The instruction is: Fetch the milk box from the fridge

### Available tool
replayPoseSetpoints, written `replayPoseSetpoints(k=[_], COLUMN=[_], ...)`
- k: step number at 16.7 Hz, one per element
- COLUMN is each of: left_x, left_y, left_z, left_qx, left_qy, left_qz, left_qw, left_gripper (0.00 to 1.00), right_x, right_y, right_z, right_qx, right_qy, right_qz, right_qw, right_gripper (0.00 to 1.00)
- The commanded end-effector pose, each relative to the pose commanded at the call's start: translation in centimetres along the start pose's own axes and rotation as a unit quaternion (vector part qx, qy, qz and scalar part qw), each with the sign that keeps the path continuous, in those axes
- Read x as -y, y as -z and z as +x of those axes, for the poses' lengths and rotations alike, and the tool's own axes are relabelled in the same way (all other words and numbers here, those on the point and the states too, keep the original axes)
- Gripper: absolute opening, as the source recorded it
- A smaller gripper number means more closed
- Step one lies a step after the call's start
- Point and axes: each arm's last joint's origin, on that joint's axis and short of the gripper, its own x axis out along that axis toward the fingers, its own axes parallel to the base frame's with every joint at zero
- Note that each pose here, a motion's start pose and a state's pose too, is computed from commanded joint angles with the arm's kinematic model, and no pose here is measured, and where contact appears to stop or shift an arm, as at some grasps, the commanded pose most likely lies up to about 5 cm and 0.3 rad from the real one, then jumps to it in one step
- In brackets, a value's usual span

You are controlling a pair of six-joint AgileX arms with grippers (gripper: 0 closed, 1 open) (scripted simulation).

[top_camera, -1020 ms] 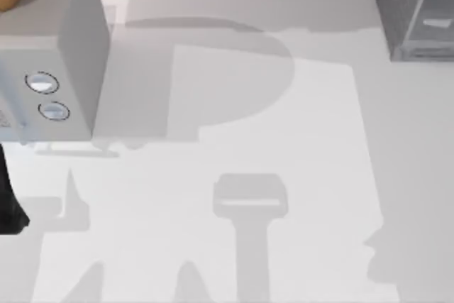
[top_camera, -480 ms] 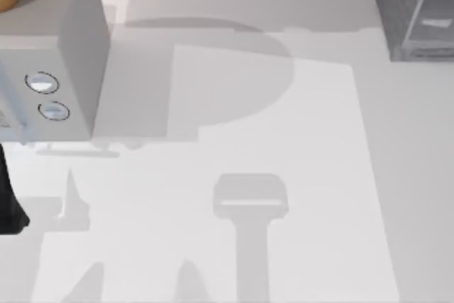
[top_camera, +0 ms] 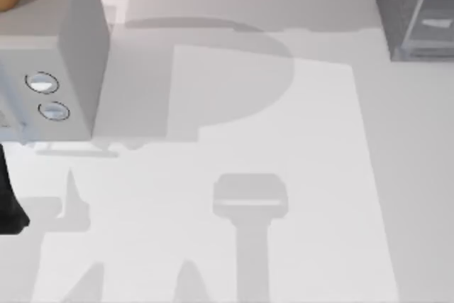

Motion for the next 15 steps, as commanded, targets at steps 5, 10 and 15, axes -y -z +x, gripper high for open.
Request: replayPoseSetpoints(k=[5, 10, 15], left_x=[0.0, 0.0, 0.0], left_y=[0.0, 0.0, 0.0], left_z=[0.0, 0.0, 0.0], left_qx=[0.0, 0.0, 0.0], left_qy=[0.0, 0.0, 0.0], left_qz=[0.0, 0.0, 0.0], left_qw=[1.0, 1.0, 1.0], left_gripper=[1.0, 1.0, 1.0], right_x=[0.2, -1.3, -1.7], right_y=[1.5, 3.0, 3.2], right_z=[7.6, 13.7, 14.4], right_qx=[0.003, 0.005, 0.003], right_qy=[0.003, 0.004, 0.004], right_qz=[-0.002, 0.0, 0.001], right_qw=[1.0, 1.0, 1.0], right_gripper=[1.0, 1.0, 1.0])
